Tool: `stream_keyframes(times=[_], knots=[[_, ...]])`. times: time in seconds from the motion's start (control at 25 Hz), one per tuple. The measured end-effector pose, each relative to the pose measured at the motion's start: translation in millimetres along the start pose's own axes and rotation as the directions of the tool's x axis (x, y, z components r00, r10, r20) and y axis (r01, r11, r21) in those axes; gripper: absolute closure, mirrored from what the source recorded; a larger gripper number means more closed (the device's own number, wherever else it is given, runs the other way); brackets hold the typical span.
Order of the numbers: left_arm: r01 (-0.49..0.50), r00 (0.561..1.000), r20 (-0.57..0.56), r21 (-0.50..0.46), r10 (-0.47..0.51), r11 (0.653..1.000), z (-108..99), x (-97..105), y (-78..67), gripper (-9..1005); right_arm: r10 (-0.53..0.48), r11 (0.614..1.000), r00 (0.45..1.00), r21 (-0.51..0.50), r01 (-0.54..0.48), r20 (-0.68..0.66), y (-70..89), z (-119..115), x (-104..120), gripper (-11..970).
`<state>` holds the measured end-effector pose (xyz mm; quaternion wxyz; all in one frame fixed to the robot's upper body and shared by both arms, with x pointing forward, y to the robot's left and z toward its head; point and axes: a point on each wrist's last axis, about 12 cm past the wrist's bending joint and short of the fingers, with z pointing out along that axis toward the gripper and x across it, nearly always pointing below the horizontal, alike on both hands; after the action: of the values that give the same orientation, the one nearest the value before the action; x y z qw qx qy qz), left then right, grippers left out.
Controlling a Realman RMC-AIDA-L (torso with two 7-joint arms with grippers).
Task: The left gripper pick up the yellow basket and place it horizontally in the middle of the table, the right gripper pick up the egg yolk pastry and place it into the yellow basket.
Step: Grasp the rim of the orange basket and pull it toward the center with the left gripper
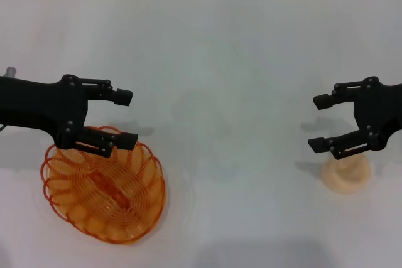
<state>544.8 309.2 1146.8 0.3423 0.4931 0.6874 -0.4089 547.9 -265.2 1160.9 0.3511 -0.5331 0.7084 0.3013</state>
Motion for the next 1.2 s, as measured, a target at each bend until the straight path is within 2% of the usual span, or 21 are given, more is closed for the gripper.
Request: stream_keyframes(times=[0.6,0.72,0.84,0.88,0.92,1.12,1.2], knots=[[0.021,1.000,-0.007,-0.012,-0.021,1.000,-2.7,-3.0,2.3,139,0.003,1.000,1.000,0.010,-0.003,0.007,-0.5,-1.8,0.1,123],[0.077,0.996,-0.041,-0.064,-0.080,0.995,-10.6,-10.6,5.7,145,0.003,1.000,1.000,0.015,-0.004,0.008,-0.5,-2.4,0.5,124],[0.159,0.979,-0.105,-0.162,-0.177,0.974,-26.2,-23.0,9.3,151,0.005,1.000,1.000,0.018,-0.005,0.010,-0.5,-2.9,0.8,126],[0.159,0.979,-0.105,-0.162,-0.177,0.974,-26.2,-23.0,9.3,153,0.005,1.000,1.000,0.022,-0.005,0.011,-0.8,-3.0,1.0,126],[0.205,0.959,-0.147,-0.234,-0.243,0.950,-39.6,-32.9,10.7,155,0.005,1.000,1.000,0.022,-0.005,0.011,-0.8,-3.0,1.0,127],[0.249,0.916,-0.232,-0.311,-0.327,0.917,-51.9,-37.9,13.6,166,0.000,1.000,1.000,0.027,-0.001,0.020,-1.1,-3.2,-0.7,129],[0.271,0.871,-0.302,-0.364,-0.388,0.891,-56.1,-35.8,17.0,170,-0.003,1.000,1.000,0.027,0.002,0.027,-1.1,-3.3,-2.3,130]])
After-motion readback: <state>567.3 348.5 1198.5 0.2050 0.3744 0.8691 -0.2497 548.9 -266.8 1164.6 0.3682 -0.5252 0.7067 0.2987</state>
